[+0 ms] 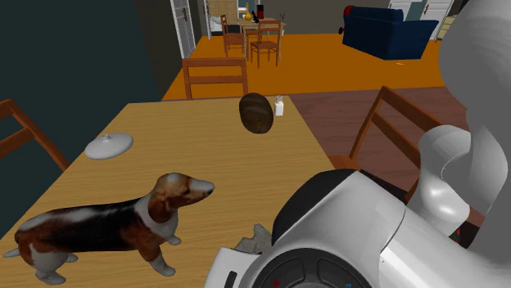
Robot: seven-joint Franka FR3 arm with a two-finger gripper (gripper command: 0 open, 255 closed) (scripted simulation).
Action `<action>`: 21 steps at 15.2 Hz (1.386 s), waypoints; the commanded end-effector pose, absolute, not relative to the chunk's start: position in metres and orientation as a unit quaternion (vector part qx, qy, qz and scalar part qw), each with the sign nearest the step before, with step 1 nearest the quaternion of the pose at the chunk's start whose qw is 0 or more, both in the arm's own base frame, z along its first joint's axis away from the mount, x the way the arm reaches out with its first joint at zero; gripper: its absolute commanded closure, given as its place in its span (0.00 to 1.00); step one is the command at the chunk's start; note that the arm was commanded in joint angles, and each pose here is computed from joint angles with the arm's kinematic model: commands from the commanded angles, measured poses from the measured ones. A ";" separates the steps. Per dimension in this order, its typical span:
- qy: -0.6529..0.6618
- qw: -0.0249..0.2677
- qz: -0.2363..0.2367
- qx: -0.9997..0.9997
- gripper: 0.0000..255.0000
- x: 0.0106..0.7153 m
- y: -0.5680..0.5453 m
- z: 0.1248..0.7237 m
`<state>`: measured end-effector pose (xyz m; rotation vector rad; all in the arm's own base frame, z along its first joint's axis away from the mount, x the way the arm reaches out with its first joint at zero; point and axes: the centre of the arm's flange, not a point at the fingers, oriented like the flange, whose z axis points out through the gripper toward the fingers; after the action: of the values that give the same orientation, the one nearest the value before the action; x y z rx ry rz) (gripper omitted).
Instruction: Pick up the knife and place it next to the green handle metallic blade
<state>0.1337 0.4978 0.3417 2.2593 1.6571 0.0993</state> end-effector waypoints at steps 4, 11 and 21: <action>0.583 0.168 0.035 0.794 1.00 0.134 0.498 0.342; 0.655 0.001 -0.008 0.756 0.00 0.185 0.521 0.378; 0.655 0.001 -0.008 0.756 0.00 0.184 0.521 0.338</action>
<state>0.1840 0.5207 0.3384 2.3721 2.0553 -0.0242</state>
